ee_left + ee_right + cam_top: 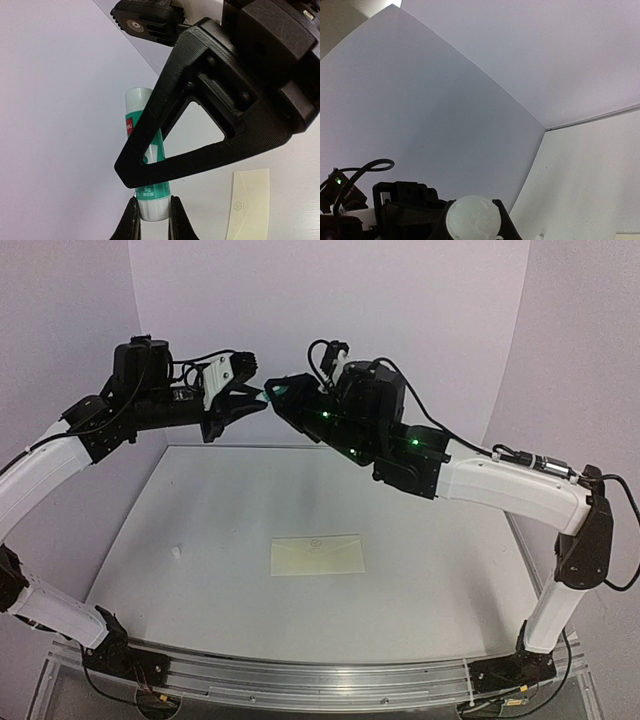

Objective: Place the letter into the envelope and seal it

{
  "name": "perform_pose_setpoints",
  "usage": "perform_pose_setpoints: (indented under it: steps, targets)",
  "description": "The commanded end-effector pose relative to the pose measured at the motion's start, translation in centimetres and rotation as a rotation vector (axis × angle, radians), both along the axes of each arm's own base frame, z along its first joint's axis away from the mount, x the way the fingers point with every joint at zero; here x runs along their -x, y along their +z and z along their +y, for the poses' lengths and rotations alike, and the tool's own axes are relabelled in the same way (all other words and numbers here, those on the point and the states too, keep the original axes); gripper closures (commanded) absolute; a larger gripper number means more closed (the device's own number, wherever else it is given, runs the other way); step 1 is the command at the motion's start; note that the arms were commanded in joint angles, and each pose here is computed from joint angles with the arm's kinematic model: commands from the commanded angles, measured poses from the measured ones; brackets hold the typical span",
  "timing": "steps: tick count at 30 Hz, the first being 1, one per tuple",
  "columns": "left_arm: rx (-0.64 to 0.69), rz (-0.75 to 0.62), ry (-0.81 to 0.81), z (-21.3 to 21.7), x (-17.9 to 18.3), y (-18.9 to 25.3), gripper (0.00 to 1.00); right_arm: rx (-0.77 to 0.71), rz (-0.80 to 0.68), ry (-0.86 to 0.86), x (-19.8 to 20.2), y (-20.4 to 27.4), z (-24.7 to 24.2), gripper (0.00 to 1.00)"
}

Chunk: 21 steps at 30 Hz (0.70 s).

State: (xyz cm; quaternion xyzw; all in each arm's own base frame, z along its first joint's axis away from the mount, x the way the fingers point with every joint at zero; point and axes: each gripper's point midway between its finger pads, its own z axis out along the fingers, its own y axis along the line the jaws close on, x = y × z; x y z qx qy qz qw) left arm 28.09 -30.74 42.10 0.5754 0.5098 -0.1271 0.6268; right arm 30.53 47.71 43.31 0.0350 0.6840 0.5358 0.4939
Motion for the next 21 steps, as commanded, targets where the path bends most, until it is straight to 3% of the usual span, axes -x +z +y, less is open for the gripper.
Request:
perform_pose_setpoints:
  steps: [1, 5, 9, 15, 21]
  targets:
    - [0.064, 0.178, -0.102, -0.8, 2.3, 1.4, 1.0, 0.018, -0.213, 0.155, 2.2, 3.5, 0.9, 1.0]
    - [0.126, 0.45, -0.244, -1.6, 4.4, 2.1, 1.0, 0.104, -0.5, 0.352, 6.3, 5.4, 1.9, 1.0]
    - [0.182, 0.703, -0.513, -1.5, 7.8, 3.7, 1.0, 0.151, -0.771, 0.525, 11.0, 7.2, 1.4, 1.0]
    - [0.201, 0.795, -0.756, -1.2, 10.9, 5.8, 1.0, 0.156, -0.966, 0.688, 14.9, 8.3, 0.1, 1.0]
    - [0.193, 0.836, -0.859, -1.3, 11.9, 6.5, 1.0, 0.164, -0.996, 0.819, 16.4, 7.9, 0.7, 1.0]
